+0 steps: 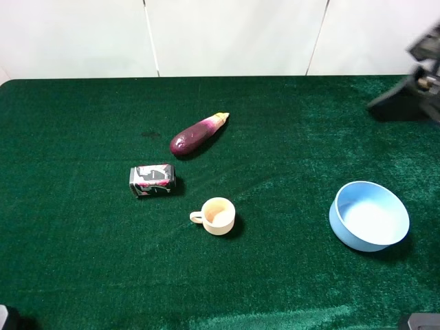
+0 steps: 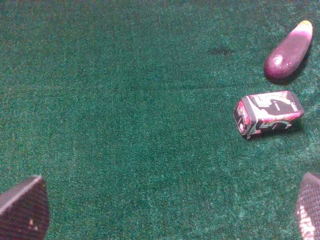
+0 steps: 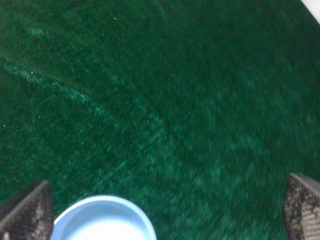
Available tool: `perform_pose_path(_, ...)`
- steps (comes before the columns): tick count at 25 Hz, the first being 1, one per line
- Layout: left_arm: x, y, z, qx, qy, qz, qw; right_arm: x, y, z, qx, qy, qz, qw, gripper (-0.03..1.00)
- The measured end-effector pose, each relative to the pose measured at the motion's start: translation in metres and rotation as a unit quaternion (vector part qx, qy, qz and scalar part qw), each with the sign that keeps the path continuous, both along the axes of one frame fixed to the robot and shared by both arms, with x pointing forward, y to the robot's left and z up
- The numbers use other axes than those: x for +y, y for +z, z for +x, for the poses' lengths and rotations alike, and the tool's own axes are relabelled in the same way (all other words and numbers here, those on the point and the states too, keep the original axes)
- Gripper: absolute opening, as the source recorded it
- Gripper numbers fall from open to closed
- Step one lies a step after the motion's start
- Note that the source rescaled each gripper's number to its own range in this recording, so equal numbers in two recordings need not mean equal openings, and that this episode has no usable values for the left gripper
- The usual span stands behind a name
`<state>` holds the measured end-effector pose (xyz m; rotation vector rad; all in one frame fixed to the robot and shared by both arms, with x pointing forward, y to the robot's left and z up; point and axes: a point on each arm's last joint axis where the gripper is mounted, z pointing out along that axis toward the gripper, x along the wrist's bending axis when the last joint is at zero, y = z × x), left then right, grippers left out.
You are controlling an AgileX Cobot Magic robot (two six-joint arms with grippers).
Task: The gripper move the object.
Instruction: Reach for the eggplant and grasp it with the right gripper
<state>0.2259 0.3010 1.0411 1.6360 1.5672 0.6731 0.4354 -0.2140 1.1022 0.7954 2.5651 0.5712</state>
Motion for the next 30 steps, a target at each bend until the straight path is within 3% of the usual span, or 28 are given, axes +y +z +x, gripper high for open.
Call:
perform_pose_path(8,0.000,0.000,0.000,0.000,0.000,0.000,1.000,0.047,-0.019,0.062,0.053,0.087,-0.055,0.993,1.00)
perform_pose_path(16,0.000,0.000,0.000,0.000,0.000,0.000,1.000,0.099,-0.048,0.109,0.075,0.180,-0.100,0.976,1.00)
perform_pose_path(30,0.000,0.000,0.000,0.000,0.000,0.000,1.000,0.171,-0.103,0.163,0.105,0.248,-0.136,0.953,1.00)
